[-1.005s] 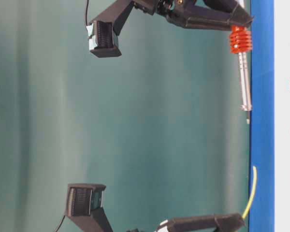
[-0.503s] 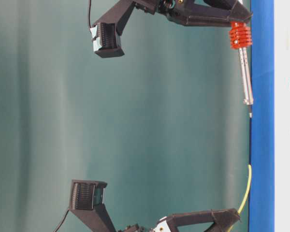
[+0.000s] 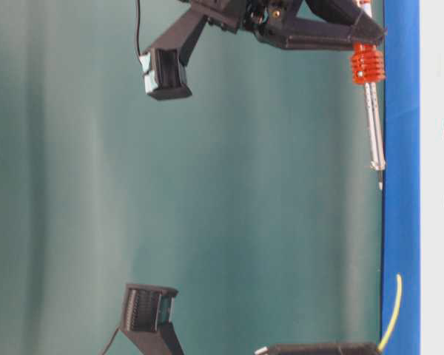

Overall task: Touch the tip of the soldering iron to the tip of the solder at the mark.
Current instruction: 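Lift both tools and raise them above the red-dot strip, then move the wire tip and iron tip toward the left red dot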

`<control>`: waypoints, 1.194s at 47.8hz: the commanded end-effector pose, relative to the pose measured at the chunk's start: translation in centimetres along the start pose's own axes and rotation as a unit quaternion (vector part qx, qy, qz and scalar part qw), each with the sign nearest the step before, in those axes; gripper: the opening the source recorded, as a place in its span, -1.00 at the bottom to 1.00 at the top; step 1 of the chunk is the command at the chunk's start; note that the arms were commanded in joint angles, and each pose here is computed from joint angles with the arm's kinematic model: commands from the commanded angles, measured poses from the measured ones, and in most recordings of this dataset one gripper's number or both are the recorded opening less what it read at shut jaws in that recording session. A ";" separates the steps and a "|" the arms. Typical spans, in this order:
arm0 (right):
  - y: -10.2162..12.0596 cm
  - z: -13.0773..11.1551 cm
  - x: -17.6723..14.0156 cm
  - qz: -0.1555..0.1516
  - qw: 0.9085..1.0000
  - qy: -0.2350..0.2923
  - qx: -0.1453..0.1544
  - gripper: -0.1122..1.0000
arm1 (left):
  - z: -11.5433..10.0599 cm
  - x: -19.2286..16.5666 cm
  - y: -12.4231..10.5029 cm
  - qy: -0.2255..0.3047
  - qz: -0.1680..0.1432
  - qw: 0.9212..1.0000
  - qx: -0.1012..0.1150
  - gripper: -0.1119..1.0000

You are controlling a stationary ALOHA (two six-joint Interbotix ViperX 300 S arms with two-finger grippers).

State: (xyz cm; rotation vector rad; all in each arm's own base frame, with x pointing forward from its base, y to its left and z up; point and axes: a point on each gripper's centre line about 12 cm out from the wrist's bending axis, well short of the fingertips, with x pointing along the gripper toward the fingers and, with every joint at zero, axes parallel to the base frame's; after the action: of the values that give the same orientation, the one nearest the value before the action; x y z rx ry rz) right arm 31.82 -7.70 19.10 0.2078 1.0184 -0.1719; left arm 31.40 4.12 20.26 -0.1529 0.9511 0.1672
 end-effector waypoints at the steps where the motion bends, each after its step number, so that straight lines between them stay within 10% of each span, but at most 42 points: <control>1: 0.0 1.8 -0.4 0.000 1.000 -0.014 -0.002 -0.68 | 0.1 -0.7 0.1 -0.011 0.000 1.000 -0.005 -0.77; 57: 0.4 5.3 2.6 -0.001 1.000 0.010 -0.020 -0.68 | -0.9 2.9 0.1 0.014 0.003 1.000 -0.011 -0.77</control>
State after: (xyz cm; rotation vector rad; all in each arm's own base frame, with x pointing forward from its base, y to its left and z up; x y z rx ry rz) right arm 37.13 -8.60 18.35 0.1794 1.0802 -0.1463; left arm 31.44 4.12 16.11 -0.1818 1.0289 0.1836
